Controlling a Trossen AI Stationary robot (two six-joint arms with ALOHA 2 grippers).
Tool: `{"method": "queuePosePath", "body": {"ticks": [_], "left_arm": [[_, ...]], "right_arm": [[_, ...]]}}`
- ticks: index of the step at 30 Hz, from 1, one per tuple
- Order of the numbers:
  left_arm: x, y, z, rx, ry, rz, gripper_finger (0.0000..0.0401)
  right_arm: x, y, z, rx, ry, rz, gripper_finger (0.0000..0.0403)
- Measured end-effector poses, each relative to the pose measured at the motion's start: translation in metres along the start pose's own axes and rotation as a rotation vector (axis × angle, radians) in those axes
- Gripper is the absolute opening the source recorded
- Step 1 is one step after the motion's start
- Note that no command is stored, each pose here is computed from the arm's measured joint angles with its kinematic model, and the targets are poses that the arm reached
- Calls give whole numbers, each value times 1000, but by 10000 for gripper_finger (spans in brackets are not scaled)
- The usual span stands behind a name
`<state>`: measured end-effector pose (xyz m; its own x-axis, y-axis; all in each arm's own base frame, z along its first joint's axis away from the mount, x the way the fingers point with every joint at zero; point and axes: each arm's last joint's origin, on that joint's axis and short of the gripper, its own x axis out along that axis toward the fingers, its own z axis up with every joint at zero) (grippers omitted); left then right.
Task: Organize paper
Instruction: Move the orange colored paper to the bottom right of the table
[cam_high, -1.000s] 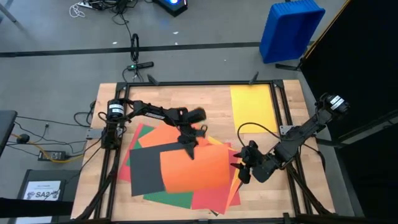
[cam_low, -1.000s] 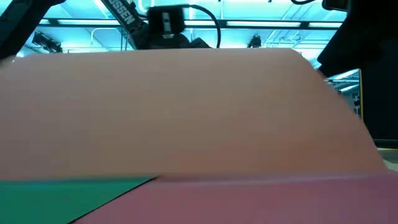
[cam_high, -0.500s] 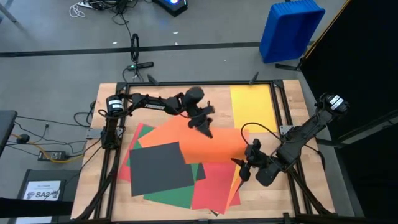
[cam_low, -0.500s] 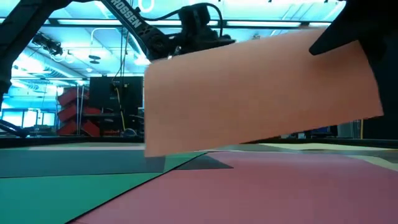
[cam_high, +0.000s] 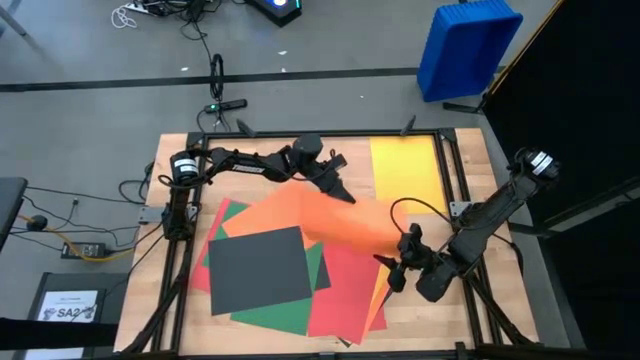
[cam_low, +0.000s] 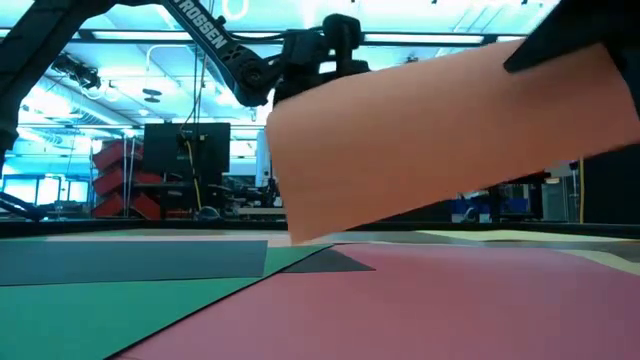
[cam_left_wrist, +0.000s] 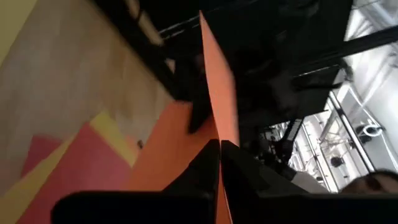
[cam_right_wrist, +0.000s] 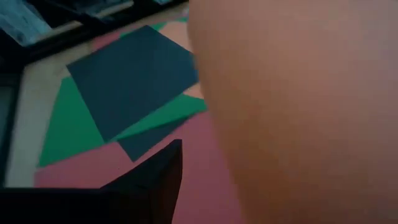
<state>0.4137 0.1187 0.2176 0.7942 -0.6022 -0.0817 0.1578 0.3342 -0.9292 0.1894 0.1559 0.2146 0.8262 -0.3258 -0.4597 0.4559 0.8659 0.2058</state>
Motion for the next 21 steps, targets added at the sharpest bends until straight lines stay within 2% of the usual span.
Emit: {"method": "queuePosePath", "body": {"ticks": [5,11,21], "left_arm": [[0,10,-7,-49,51,64,0],[-2,17,-11,-54,78,108,0],[-9,23,-8,-30,45,156,0]], "right_arm": [[-17,-4,15,21,-47,44,185],[-35,-11,30,73,-88,96,182],[-40,-15,37,105,-101,113,180]]}}
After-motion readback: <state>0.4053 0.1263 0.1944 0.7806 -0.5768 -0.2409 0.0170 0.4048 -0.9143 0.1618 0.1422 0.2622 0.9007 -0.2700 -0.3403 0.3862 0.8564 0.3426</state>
